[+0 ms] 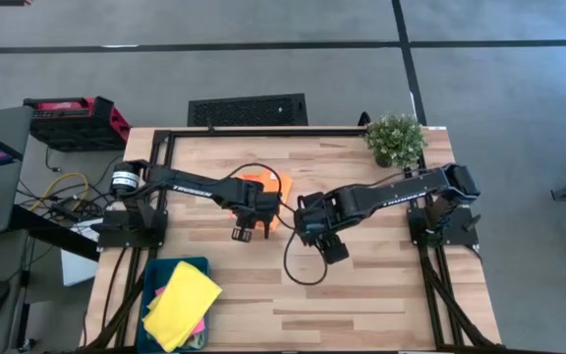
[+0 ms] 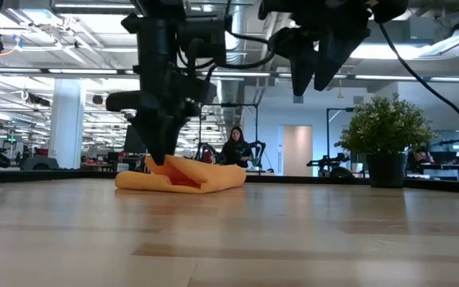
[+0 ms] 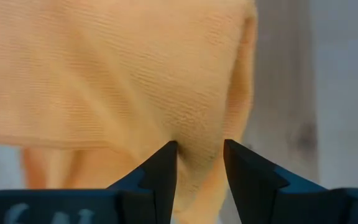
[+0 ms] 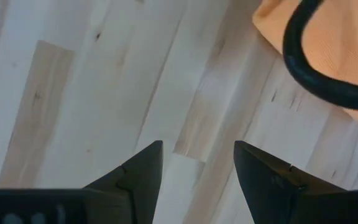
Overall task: Fold microfiber towels
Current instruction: Put the orange microfiber towel into the bin
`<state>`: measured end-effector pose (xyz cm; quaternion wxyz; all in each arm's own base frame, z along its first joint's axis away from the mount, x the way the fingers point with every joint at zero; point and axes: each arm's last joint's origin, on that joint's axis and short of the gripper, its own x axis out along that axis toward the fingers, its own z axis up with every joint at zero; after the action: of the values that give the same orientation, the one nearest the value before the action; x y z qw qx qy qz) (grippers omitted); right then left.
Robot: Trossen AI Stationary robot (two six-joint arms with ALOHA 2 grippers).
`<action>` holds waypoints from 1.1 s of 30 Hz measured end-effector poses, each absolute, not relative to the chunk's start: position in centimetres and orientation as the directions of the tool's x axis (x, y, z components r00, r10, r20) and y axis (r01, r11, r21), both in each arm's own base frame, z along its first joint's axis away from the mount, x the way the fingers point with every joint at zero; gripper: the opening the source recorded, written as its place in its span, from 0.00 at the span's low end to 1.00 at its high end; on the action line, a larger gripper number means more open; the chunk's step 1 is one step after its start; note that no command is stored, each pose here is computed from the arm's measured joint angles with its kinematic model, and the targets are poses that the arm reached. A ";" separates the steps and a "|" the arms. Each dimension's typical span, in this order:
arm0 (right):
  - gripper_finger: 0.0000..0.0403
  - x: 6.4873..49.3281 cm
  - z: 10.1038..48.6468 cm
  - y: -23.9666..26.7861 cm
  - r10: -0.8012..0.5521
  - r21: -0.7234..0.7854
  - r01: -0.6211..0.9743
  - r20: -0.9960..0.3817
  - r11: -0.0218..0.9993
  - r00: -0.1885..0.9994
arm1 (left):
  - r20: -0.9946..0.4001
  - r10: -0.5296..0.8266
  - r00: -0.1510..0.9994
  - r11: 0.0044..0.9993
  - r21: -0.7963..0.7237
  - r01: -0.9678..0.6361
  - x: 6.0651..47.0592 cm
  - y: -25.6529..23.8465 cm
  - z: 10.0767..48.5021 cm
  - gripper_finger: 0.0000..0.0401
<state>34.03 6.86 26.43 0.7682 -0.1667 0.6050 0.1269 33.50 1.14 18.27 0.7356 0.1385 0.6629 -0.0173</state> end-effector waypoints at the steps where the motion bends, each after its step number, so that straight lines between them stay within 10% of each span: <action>1: 0.55 34.0 26.4 6.7 -0.008 -0.103 -0.393 -0.972 0.914 0.235 | -0.984 0.132 0.117 0.966 0.154 0.208 33.4 1.3 18.1 0.31; 33: 0.55 34.4 26.5 6.1 -0.008 -0.103 -0.359 -0.966 0.928 0.257 | -0.970 0.209 0.122 0.956 0.229 0.184 32.6 -0.2 14.1 0.31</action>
<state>34.38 6.13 26.49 0.7778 -0.1532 0.5990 0.1129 32.57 -0.21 14.14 0.7341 0.1483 0.6626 0.0086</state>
